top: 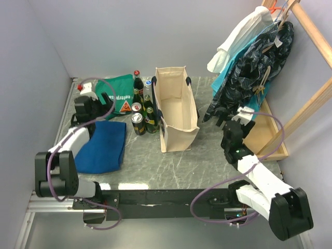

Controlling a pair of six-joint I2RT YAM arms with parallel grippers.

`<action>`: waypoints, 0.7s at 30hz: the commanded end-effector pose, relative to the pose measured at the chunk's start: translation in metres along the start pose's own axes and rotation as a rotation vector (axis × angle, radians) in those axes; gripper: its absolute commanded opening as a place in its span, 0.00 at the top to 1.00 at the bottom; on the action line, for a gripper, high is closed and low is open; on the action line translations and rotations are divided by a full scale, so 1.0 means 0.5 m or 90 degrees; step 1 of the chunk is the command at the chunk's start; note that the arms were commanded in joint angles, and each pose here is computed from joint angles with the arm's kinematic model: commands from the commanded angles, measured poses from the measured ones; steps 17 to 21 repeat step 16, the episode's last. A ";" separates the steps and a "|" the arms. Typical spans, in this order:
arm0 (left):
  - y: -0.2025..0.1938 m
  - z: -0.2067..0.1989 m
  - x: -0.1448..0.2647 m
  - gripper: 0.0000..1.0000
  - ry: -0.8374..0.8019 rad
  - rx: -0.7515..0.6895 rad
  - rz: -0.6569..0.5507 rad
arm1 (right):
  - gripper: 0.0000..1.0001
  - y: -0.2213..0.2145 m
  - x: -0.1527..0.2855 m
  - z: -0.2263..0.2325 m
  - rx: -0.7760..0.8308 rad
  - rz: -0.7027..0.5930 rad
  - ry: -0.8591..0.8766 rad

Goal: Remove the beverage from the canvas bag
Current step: Reset both arms

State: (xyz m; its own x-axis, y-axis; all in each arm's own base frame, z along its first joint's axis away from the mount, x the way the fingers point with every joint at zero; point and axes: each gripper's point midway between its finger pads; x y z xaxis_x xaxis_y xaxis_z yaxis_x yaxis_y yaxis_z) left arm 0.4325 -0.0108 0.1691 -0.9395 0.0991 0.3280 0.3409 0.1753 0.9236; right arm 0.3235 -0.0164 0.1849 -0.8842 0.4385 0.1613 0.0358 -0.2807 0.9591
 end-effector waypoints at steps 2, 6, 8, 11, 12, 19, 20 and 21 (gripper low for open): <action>0.044 -0.035 0.045 0.04 0.052 -0.078 -0.117 | 0.00 -0.006 -0.012 0.016 -0.056 -0.046 0.034; -0.009 -0.043 0.052 0.04 0.049 -0.071 -0.087 | 0.00 -0.019 -0.021 0.007 -0.038 -0.041 0.011; -0.014 -0.054 0.058 0.04 0.028 -0.070 -0.090 | 0.00 -0.034 -0.026 0.008 -0.033 -0.025 0.004; -0.025 -0.058 0.063 0.04 0.020 -0.069 -0.089 | 0.00 -0.052 -0.030 0.001 -0.039 -0.016 -0.008; -0.033 -0.053 0.065 0.04 0.027 -0.071 -0.087 | 0.00 -0.058 -0.030 -0.002 -0.041 -0.016 -0.012; -0.052 -0.034 0.063 0.04 0.056 -0.069 -0.079 | 0.00 -0.082 -0.031 -0.019 -0.052 -0.025 -0.025; -0.052 -0.034 0.063 0.04 0.056 -0.069 -0.079 | 0.00 -0.082 -0.031 -0.019 -0.052 -0.025 -0.025; -0.052 -0.034 0.063 0.04 0.056 -0.069 -0.079 | 0.00 -0.082 -0.031 -0.019 -0.052 -0.025 -0.025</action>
Point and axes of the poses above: each gripper's point midway between its finger pads, its own x axis back along the fingers, its own z axis along the line the jaws close on, y = z × x, and after that the axes turned 8 degrees about -x, right-handed
